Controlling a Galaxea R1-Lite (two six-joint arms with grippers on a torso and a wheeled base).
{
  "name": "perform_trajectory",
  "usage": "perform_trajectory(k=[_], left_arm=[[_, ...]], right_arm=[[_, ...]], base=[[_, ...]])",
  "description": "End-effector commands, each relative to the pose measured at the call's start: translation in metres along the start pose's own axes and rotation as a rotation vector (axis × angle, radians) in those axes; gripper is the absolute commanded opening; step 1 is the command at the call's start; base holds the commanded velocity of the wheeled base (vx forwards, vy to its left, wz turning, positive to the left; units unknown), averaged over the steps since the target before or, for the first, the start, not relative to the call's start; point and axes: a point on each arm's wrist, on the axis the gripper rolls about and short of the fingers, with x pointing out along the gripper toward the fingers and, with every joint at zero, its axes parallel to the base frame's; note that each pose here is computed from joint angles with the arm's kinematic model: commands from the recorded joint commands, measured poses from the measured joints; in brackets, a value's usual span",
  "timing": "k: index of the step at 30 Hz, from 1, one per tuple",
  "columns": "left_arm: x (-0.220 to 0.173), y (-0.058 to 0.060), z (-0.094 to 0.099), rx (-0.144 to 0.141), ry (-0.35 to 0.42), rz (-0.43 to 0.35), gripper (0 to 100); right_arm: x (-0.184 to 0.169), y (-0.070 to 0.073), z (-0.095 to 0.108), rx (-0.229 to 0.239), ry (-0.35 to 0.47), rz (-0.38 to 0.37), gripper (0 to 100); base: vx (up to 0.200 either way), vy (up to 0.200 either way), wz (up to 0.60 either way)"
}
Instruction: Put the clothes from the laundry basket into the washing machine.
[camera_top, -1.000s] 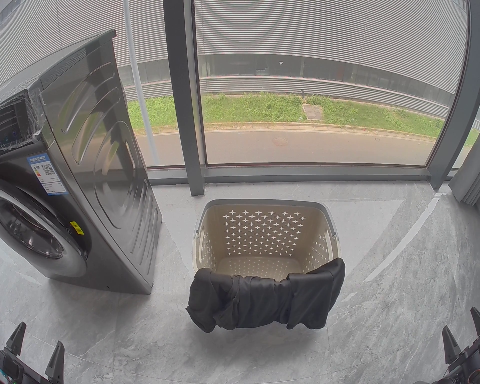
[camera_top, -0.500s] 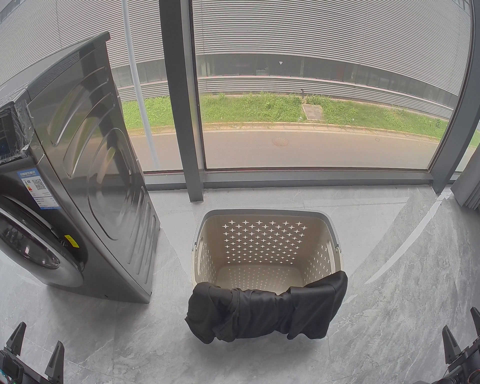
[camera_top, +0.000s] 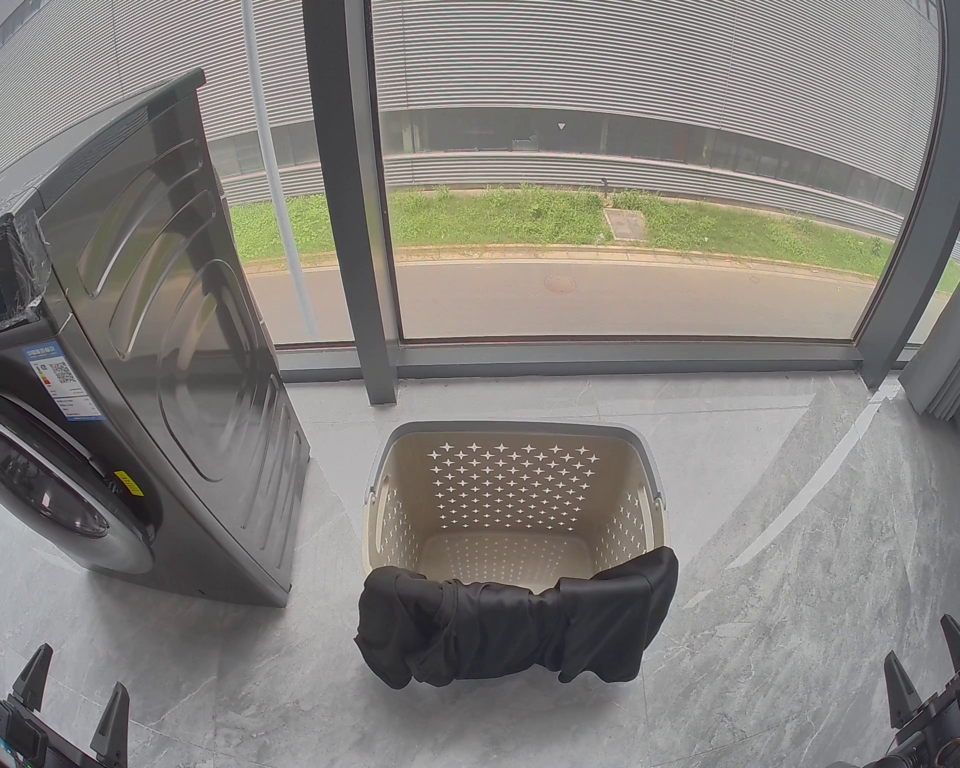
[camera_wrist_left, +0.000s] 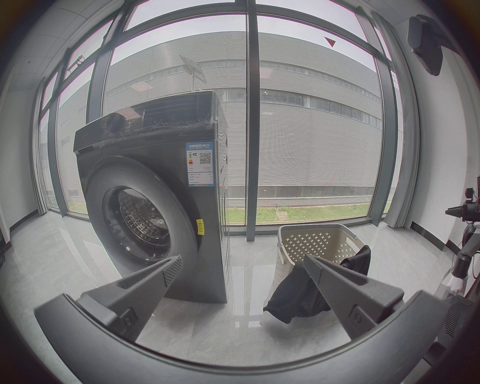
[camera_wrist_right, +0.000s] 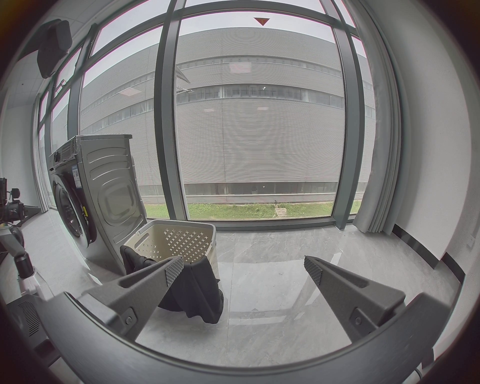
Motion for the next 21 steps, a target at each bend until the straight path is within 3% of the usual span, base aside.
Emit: perform_trajectory(k=[1,6,15,21], left_arm=[[0.0000,0.0001,-0.0053,0.000,0.001,0.000,100],[0.0000,0.0001,-0.0053,-0.002,0.001,0.000,100],[0.0000,0.0001,-0.0053,-0.002,0.001,0.000,100],[0.0000,0.0000,-0.0053,-0.002,0.001,0.001,100]], right_arm=[[0.0009,0.0000,-0.0032,0.000,0.011,0.001,100],[0.0009,0.0000,-0.0032,0.000,0.011,0.001,100],[0.0009,0.0000,-0.0032,0.000,0.011,0.001,100],[0.0009,0.0000,-0.0032,0.000,0.011,0.001,100]], base=[[0.200,0.000,0.00],[0.200,0.000,0.00],[0.000,0.000,0.00],[0.200,0.000,0.00]])
